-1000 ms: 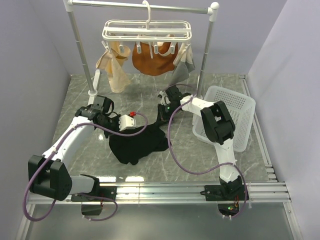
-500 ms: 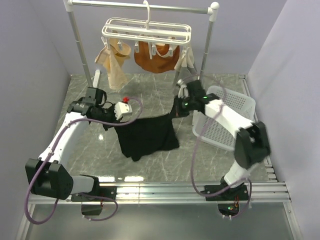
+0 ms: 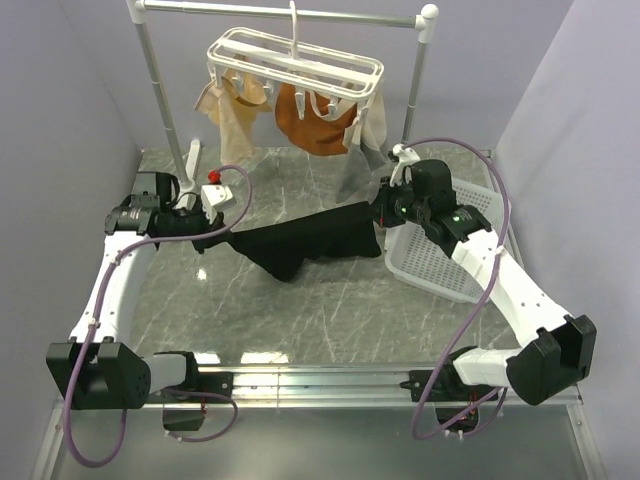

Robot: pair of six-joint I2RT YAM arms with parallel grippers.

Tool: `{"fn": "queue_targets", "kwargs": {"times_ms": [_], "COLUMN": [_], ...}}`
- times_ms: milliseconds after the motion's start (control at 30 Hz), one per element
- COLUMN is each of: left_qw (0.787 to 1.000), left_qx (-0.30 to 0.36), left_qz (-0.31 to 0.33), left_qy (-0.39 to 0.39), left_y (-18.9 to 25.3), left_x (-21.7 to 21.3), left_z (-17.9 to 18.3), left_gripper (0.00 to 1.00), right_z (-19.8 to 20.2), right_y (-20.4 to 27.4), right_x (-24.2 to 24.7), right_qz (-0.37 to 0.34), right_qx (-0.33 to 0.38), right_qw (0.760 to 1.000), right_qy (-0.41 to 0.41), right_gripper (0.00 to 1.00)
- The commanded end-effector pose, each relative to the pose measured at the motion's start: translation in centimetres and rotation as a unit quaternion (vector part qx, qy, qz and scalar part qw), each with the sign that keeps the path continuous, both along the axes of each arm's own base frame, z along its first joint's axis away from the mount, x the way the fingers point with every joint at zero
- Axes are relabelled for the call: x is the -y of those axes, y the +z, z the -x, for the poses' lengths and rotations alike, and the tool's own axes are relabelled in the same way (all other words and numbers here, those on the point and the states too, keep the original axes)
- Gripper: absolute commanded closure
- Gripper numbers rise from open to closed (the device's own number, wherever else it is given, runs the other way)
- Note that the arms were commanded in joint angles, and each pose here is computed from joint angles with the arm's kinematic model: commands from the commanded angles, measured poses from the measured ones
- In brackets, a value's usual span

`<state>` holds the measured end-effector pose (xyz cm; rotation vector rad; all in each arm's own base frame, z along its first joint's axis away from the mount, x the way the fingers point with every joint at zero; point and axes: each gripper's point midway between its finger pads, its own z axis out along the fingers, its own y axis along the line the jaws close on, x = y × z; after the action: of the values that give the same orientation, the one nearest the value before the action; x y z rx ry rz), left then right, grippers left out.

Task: Clip the underwear to the hanger

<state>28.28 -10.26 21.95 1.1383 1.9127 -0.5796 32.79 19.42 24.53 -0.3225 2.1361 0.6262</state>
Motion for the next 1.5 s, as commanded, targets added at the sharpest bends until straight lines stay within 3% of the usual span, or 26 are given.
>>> {"fn": "queue_targets", "kwargs": {"times_ms": [0, 133, 300, 433, 600, 767, 867, 900, 1067, 1333, 1467], "left_qw": [1.000, 0.998, 0.997, 0.999, 0.999, 0.993, 0.983, 0.978, 0.969, 0.960, 0.960], "left_qx": [0.001, -0.012, -0.045, -0.022, -0.049, -0.070, -0.116, -0.146, -0.159, -0.182, -0.191], "left_qz": [0.015, 0.011, 0.012, -0.001, -0.016, -0.017, -0.033, -0.041, -0.047, -0.055, -0.048], "left_qy": [-0.019, -0.053, -0.063, -0.044, -0.014, 0.095, 0.139, 0.145, 0.182, 0.204, 0.197], "left_y": [1.4, 1.9, 1.2, 1.7, 1.3, -1.0, -4.1, -6.0, -10.7, -15.6, -16.1], "left_x": [0.3, 0.6, 0.8, 0.4, -0.3, -1.8, -2.8, -3.0, -3.9, -4.5, -4.1], "left_z": [1.8, 5.1, 9.8, 12.0, 12.8, 6.6, 2.3, 1.2, -4.1, -8.1, -8.8], "left_gripper": [1.00, 1.00, 1.00, 1.00, 1.00, 1.00, 0.97, 0.96, 0.94, 0.91, 0.76], "right_z": [0.3, 3.1, 7.7, 10.4, 10.3, 5.4, 1.6, 0.6, -3.8, -7.3, -7.0], "right_y": [2.6, 2.8, 1.0, 0.4, 0.2, -2.4, -5.6, -8.8, -13.3, -18.3, -18.4], "right_x": [0.9, -0.2, -1.4, -1.7, -2.5, -4.5, -5.7, -6.2, -7.6, -6.6, -6.9], "right_qz": [0.013, 0.006, -0.010, -0.016, -0.034, 0.028, 0.067, 0.086, 0.102, 0.132, 0.127], "right_qx": [0.053, 0.053, 0.004, -0.012, -0.026, 0.011, -0.024, -0.065, -0.111, -0.155, -0.169], "right_qw": [0.998, 0.998, 0.991, 0.981, 0.980, 0.991, 0.991, 0.988, 0.987, 0.979, 0.977], "right_qy": [-0.010, 0.042, 0.136, 0.193, 0.192, 0.129, 0.110, 0.106, 0.061, -0.008, -0.001], "right_gripper": [1.00, 1.00, 1.00, 1.00, 1.00, 1.00, 1.00, 1.00, 1.00, 1.00, 0.99]}}
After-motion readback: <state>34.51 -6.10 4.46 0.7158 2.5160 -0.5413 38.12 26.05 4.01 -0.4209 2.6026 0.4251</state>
